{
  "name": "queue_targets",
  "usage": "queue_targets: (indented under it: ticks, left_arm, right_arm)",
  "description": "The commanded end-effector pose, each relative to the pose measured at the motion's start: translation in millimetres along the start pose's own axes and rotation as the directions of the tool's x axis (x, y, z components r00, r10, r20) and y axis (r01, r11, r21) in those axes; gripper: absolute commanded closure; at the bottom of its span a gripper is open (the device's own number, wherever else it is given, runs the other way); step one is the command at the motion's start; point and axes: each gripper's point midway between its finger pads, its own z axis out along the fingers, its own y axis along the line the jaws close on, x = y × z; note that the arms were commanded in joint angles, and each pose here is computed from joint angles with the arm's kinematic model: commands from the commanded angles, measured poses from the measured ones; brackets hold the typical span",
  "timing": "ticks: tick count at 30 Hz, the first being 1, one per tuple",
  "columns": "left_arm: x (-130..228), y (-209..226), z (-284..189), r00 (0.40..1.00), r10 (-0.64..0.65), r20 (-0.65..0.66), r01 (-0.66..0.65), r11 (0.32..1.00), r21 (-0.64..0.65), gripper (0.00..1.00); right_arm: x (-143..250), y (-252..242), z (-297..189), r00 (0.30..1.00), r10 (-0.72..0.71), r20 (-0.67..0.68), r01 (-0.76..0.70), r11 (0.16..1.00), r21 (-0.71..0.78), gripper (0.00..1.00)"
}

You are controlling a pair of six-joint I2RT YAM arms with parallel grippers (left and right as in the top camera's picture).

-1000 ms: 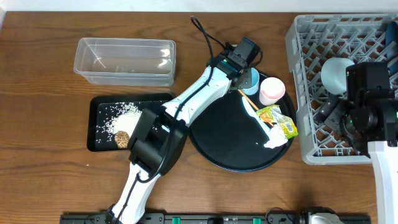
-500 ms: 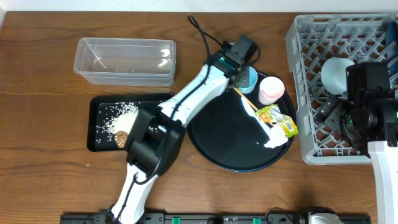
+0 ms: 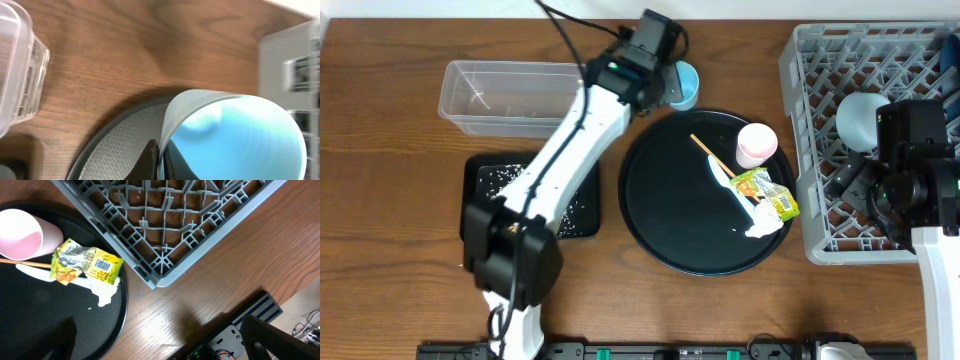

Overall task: Sort waste into correct bins and load items into the dishwasher rack
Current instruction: 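Lift the blue cup and carry it left toward the clear bin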

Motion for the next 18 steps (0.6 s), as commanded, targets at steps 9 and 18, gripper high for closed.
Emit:
queue_targets:
  ticks: [9,18]
  left_arm:
    - [-4.7,-17.8,-88.5,0.999,-0.032,-0.032,0.038,0.978,0.204,0.94]
    - [20.3,-39.6,-120.5,0.971,0.096,-0.219,0.023,0.874,0.485,0.94]
  right_arm:
    - [-2.0,-3.1,-0.2,1.000,0.021,0.007,-0.021,1.000,0.010,0.01]
    - [-2.0,-3.1,-0.2,1.000,0.020,0.007,-0.020,1.000,0.010,0.01]
